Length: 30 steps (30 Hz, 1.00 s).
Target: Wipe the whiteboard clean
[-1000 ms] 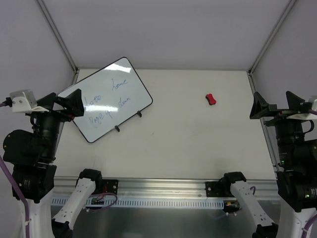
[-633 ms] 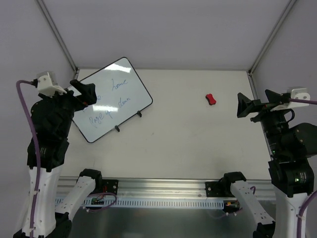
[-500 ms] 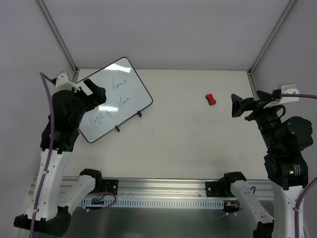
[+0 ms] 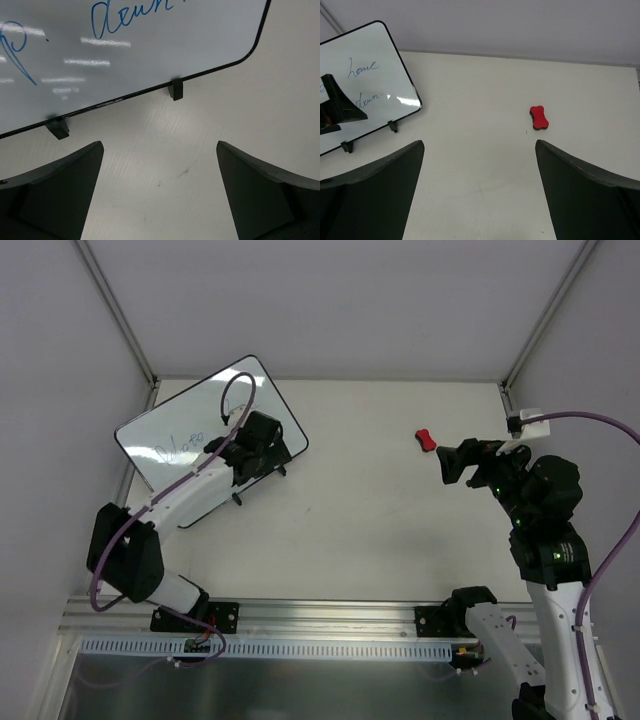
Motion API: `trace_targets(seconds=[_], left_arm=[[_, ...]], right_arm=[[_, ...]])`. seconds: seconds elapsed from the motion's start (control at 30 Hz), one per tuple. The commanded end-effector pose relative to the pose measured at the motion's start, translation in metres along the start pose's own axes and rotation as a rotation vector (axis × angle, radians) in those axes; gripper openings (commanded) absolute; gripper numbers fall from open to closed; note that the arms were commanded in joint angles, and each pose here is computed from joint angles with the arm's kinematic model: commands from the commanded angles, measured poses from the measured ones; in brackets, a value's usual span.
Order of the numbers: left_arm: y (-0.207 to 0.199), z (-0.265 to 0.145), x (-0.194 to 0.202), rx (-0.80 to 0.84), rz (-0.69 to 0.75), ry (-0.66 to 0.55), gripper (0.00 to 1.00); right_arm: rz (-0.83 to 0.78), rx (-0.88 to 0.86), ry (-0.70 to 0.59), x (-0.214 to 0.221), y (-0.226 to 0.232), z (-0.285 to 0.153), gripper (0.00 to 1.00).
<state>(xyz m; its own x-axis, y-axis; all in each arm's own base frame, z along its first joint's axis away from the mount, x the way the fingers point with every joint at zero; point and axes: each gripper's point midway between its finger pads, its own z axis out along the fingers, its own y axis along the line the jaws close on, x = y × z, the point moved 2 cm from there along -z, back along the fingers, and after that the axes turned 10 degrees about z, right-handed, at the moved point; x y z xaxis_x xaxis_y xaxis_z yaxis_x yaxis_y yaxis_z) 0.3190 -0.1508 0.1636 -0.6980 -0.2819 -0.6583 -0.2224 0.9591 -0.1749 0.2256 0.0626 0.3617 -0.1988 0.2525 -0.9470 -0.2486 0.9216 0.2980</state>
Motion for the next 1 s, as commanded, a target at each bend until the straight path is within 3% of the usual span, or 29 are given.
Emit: trace_targets(seconds=[0.0,0.1,0.4,0.97], left_arm=[[-0.017,0.02,-0.016,-0.07,-0.072,-0.053,0.97],[-0.031,0.044,-0.008,-0.093,-0.057,-0.016,0.94],[-0.052,0.088,0.001,-0.149,-0.034,0.014,0.72],[-0.045,0.113,0.031,-0.211,-0.012,0.09,0.55]], right_arm=[[0.036,-0.058,-0.005,0.0,0.01,0.004,0.99],[0.038,-0.055,0.006,0.006,0.009,0.005,0.99],[-0.022,-0.034,0.015,0.009,0.006,0.009,0.99],[-0.116,-0.001,0.052,0.021,0.003,0.019,0.99]])
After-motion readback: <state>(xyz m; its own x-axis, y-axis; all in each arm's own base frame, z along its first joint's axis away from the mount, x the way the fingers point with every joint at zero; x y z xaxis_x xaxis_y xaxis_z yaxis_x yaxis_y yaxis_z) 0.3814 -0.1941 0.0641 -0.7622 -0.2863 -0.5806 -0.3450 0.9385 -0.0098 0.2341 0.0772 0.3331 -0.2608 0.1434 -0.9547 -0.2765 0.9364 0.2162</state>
